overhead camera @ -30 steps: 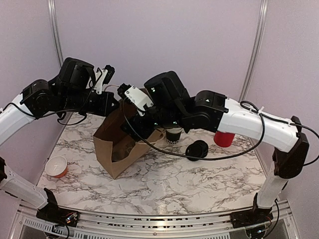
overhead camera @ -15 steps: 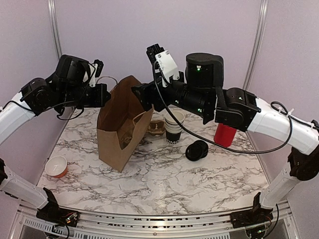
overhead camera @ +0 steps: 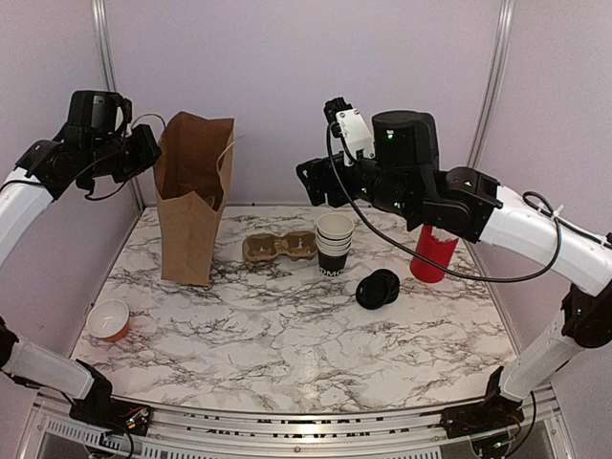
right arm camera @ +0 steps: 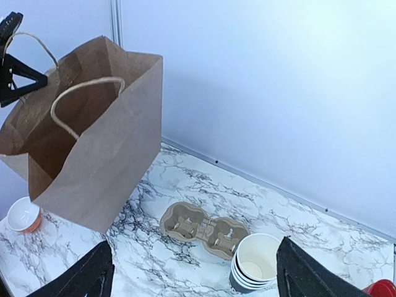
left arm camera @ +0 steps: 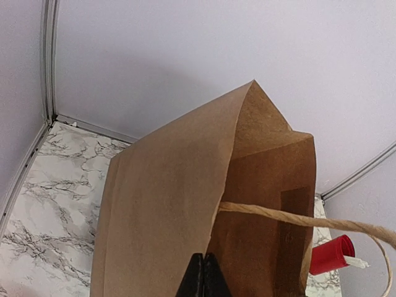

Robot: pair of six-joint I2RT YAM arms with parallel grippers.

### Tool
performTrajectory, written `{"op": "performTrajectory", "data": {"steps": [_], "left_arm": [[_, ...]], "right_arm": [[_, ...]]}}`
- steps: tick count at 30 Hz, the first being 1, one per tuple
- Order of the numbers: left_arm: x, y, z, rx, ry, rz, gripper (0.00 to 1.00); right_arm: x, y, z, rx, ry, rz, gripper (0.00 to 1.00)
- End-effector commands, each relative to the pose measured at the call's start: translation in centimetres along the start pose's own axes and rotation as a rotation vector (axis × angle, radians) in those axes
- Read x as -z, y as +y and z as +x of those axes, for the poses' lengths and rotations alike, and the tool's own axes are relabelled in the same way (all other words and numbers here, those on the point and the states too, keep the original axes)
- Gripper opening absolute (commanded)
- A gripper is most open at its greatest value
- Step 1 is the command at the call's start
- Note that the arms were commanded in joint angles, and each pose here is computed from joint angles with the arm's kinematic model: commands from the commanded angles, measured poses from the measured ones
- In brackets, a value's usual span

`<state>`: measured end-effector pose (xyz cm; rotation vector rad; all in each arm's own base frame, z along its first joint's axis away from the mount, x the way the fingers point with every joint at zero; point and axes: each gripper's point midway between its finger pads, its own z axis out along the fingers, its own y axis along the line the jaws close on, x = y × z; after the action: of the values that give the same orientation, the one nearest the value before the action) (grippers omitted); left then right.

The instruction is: Pack the takeout coffee

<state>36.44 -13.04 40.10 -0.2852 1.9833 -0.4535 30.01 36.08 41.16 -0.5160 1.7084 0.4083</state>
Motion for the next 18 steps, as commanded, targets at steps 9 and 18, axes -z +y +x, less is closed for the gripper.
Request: {"op": "performTrajectory", "data": {"steps": [9,18], "left_arm": [[-7.1,8.3,-2.1,0.375,0.042,0.106,0.01],[-6.1,10.1,-1.9,0.328,0.016,0.063,0.52]], "right_arm": [[-2.9,1.0,7.3,0.048,0.243,-0.046,0.89],[-3.9,1.0,9.4,0.076,0.307,-0.051,0.89]]}}
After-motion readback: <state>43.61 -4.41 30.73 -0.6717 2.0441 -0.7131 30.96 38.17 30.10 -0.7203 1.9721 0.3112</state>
